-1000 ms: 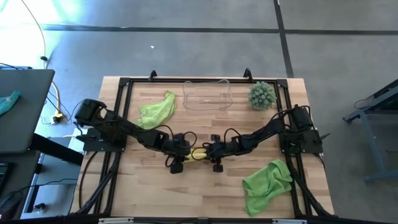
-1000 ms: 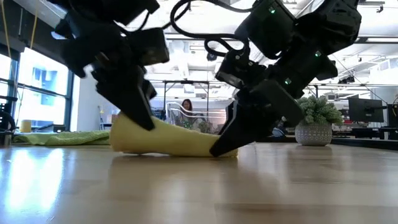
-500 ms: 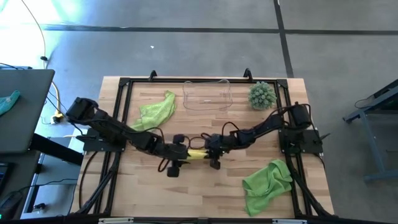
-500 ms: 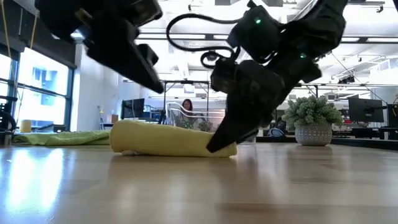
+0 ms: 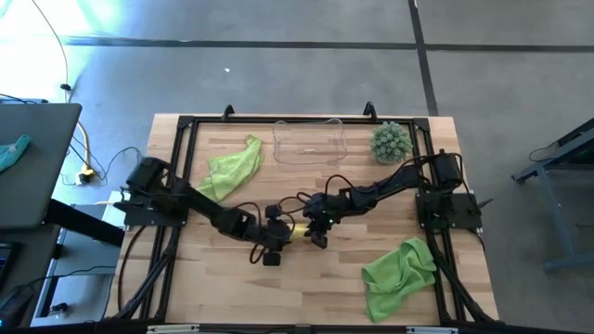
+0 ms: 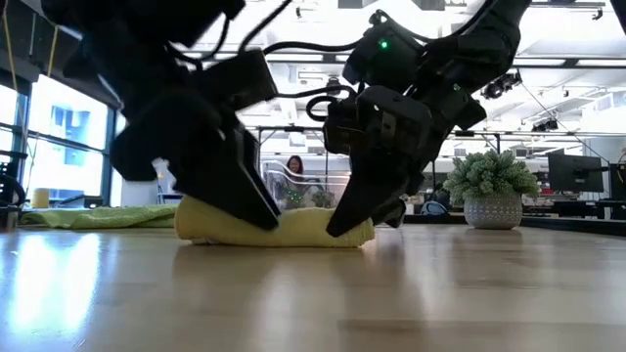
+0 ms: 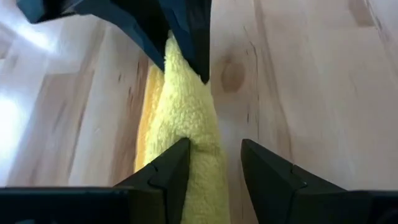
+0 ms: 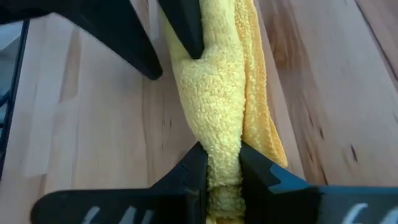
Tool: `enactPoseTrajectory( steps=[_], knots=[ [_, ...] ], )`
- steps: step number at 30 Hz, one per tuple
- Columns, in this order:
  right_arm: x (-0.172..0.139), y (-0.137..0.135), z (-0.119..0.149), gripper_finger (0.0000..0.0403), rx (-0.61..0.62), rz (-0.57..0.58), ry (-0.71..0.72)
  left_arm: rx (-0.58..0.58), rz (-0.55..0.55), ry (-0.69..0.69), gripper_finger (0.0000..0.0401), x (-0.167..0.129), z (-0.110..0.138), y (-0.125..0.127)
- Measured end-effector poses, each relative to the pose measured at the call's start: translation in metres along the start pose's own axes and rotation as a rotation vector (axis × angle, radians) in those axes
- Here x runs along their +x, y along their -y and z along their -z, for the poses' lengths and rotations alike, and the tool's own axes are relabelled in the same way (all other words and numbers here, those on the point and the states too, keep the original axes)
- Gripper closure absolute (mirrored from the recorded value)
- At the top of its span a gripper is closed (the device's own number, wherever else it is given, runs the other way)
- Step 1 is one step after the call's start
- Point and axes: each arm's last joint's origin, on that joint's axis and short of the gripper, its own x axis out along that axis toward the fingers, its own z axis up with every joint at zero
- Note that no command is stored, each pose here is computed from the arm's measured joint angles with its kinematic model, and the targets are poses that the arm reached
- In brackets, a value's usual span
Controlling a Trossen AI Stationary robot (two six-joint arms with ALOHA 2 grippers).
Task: Roll microfiber towels into tight, uniform cylinder then place into a basket
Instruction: Roll the yellow microfiber towel, then put the rolled yellow microfiber towel into the transparent bin
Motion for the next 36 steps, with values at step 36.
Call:
enactPoseTrajectory(
  steps=[36],
  knots=[
    [0.004,-0.059,0.009,0.0252,-0.688,0.255,0.279,-0.247,-0.008,-0.069,0.0310,0.008,0.008,-0.008]
  ],
)
